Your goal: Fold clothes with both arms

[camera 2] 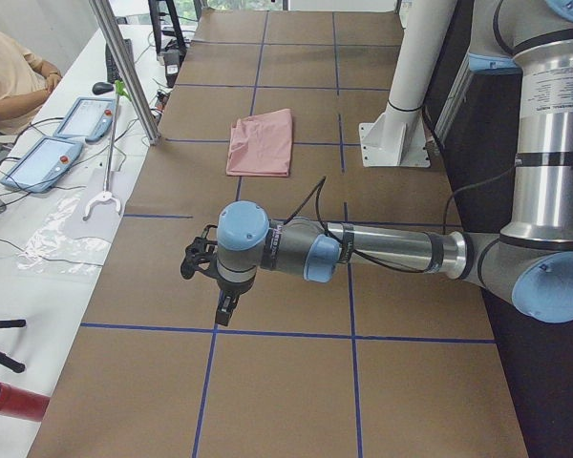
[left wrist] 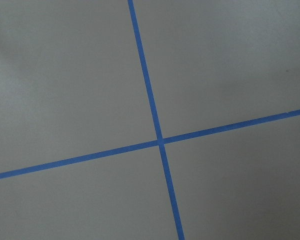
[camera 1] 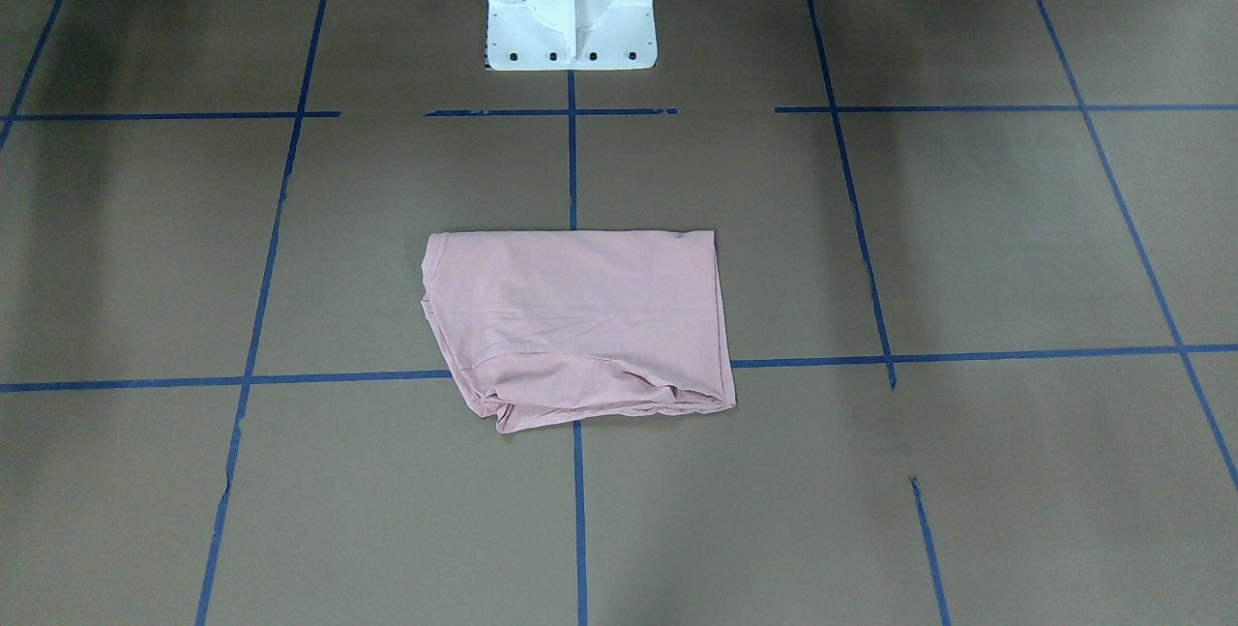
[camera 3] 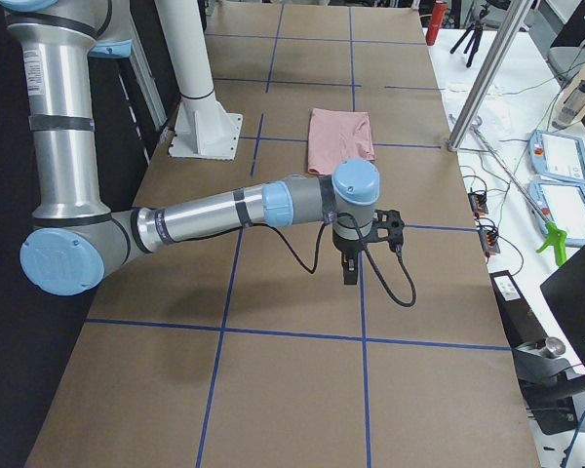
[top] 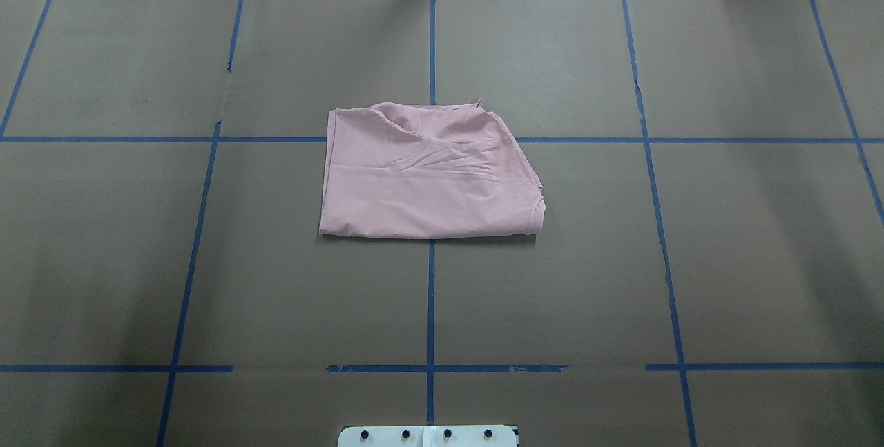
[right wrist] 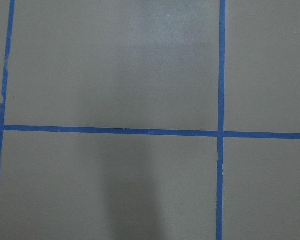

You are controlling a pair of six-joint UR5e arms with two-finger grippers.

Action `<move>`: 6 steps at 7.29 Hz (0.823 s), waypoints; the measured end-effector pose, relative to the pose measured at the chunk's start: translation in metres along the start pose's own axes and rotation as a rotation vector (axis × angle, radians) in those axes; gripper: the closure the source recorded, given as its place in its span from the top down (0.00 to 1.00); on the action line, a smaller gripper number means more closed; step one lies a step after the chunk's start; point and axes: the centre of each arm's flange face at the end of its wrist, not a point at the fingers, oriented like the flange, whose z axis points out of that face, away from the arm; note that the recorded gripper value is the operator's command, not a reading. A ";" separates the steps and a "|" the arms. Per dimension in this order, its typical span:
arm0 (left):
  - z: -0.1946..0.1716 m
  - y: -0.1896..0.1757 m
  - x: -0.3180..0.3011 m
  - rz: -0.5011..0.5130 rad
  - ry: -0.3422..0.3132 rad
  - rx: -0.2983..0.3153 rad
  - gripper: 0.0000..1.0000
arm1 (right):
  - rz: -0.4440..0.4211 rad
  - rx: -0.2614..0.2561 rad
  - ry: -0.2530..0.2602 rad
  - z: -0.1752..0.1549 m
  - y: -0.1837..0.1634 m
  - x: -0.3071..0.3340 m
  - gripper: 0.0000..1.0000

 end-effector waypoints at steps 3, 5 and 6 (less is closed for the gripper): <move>-0.001 0.000 0.001 0.003 0.001 0.001 1.00 | -0.012 0.000 0.002 0.001 -0.001 -0.001 1.00; 0.002 0.002 -0.001 -0.005 0.001 -0.005 1.00 | -0.007 0.000 0.003 0.001 -0.001 -0.002 1.00; 0.003 0.004 -0.002 -0.008 0.001 -0.008 1.00 | -0.004 -0.002 0.004 0.002 0.000 0.000 1.00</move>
